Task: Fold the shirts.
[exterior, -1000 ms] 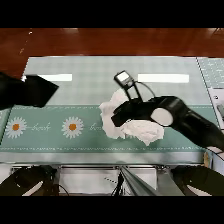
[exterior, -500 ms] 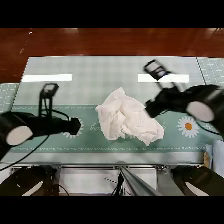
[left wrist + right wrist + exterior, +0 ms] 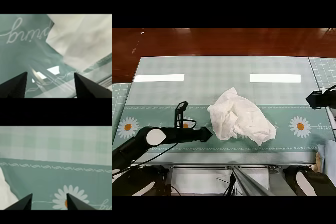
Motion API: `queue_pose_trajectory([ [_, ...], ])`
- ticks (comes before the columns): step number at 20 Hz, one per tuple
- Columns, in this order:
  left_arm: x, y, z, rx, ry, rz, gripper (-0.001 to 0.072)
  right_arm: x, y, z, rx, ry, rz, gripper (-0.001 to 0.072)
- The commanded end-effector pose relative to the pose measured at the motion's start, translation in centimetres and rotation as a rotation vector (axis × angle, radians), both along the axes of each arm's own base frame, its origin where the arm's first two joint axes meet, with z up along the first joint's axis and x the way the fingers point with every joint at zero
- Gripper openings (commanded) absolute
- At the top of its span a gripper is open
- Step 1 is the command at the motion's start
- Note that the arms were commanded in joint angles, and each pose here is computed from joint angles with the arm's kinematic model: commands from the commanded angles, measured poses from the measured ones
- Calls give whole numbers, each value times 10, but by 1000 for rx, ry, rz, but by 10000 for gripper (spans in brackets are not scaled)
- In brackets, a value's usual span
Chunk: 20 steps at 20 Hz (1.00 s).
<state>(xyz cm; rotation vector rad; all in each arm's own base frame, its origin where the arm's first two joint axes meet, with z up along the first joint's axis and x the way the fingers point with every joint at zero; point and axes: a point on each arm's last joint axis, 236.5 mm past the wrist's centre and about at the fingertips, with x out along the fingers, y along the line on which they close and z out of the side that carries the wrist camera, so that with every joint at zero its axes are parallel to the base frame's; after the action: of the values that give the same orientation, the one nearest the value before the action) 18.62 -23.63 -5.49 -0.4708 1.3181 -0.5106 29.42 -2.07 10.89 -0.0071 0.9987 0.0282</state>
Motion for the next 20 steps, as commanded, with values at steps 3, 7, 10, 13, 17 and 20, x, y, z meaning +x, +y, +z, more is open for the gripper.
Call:
queue_pose_trajectory([
  [3, 1, -43, -15, -99, 32, -36, 684, -7, 14, -18, 153, 30, -5, 592],
  [7, 9, -71, -12, -109, -4, -67, 684, -16, 13, -30, 150, 77, -5, 592],
  [10, 13, -86, -13, -103, -24, -102, 682, -18, 13, -32, 146, 88, -4, 592],
  [13, 10, -92, -31, -72, 18, -118, 337, -20, 11, -33, 138, 97, -4, 591],
  [17, -15, -92, -37, -66, 96, -199, 26, -44, -11, -70, 51, 221, -40, 579],
  [20, -30, -92, -35, -71, 120, -269, 26, -68, 41, -115, 278, 327, -11, 579],
])
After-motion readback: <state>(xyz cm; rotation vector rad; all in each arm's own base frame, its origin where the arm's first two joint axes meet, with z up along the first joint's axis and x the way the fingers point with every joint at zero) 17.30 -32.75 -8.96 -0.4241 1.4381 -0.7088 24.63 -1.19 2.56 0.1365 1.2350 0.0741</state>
